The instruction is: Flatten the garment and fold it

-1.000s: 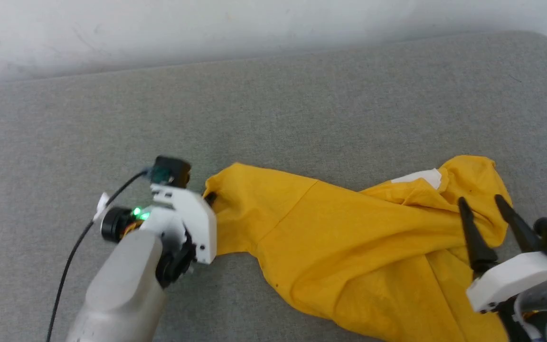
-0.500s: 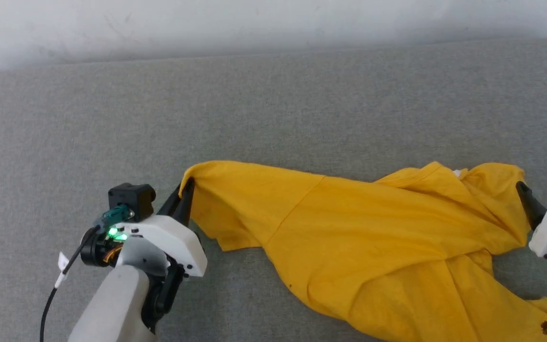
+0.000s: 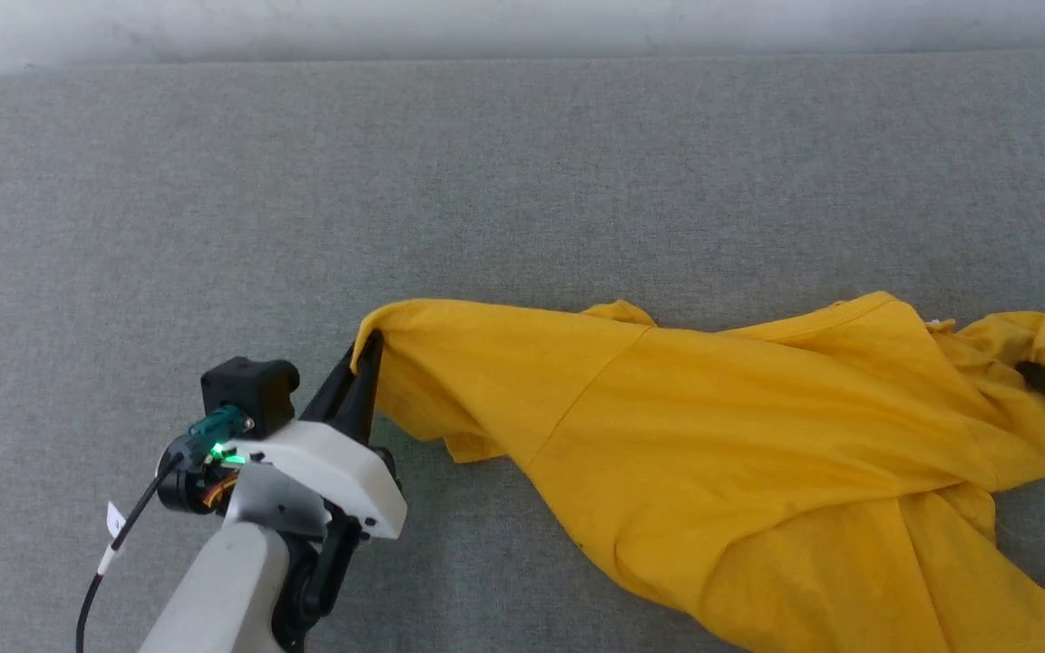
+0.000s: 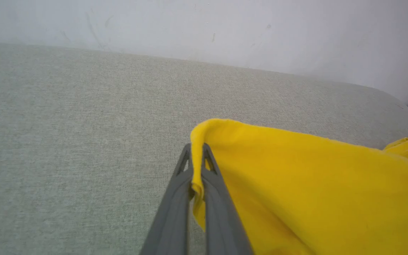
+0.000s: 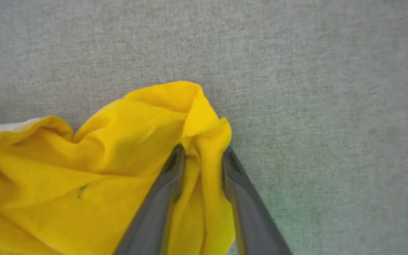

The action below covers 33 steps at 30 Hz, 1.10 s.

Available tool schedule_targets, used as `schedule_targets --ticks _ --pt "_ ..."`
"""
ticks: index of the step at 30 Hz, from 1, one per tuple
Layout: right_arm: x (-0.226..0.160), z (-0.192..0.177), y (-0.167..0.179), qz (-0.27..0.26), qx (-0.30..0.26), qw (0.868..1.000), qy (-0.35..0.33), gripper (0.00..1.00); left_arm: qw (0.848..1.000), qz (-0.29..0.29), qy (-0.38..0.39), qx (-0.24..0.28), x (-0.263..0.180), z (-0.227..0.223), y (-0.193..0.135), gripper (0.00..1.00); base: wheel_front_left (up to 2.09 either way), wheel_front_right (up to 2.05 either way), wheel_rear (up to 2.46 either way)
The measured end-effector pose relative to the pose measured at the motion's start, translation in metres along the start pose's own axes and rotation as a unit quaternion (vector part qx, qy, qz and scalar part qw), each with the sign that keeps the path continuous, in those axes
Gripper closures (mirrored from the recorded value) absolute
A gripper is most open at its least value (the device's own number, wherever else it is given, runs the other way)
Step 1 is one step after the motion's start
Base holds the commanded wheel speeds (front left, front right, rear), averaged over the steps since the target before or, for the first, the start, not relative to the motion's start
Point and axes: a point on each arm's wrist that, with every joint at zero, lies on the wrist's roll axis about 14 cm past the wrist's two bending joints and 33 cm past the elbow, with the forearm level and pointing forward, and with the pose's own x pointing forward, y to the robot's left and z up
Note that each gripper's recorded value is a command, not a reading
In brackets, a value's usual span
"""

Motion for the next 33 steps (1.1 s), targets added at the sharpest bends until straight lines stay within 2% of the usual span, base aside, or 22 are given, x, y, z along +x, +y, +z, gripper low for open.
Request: schedule_targets --ticks 4,7,10,12,17,21,22,23,27,33 --pt "-0.004 0.001 0.008 0.011 -0.010 1.000 0.007 1.00 1.000 0.004 0.003 -0.001 -0.006 -0.002 0.004 1.00 0.00 0.00 0.00" --pt "-0.016 0.012 0.010 0.017 -0.015 0.999 -0.028 1.00 1.000 0.006 -0.010 0.010 -0.009 0.010 0.008 1.00 0.00 0.00 0.00" --pt "-0.037 0.036 0.017 0.032 -0.019 0.995 -0.097 1.00 0.999 0.013 -0.040 0.032 -0.013 0.035 0.020 1.00 0.00 0.00 0.00" --pt "-0.065 0.070 0.018 0.033 -0.034 0.984 -0.172 1.00 0.996 0.020 -0.071 0.051 -0.015 0.063 0.030 1.00 0.00 0.00 0.00" --pt "-0.151 0.139 0.017 0.019 -0.070 0.940 -0.335 1.00 0.979 0.028 -0.179 0.098 -0.021 0.158 0.036 1.00 0.00 0.00 0.00" --pt "-0.201 0.174 0.023 0.008 -0.091 0.907 -0.412 1.00 0.965 0.015 -0.234 0.114 -0.013 0.219 0.030 1.00 0.00 0.00 0.00" --pt "-0.217 0.191 0.027 0.005 -0.096 0.892 -0.442 1.00 0.961 0.013 -0.248 0.119 -0.003 0.240 0.030 1.00 0.00 0.00 0.00" --pt "-0.217 0.191 0.027 0.005 -0.096 0.892 -0.442 1.00 0.961 0.013 -0.248 0.119 -0.003 0.240 0.030 1.00 0.00 0.00 0.00" --pt "-0.240 0.230 0.037 0.004 -0.093 0.860 -0.502 1.00 0.956 0.020 -0.264 0.129 0.023 0.272 0.035 1.00 0.00 0.00 0.00" --pt "-0.285 0.294 0.041 -0.026 -0.103 0.783 -0.613 1.00 0.932 0.028 -0.333 0.144 0.055 0.334 0.031 1.00 0.00 0.00 0.00"
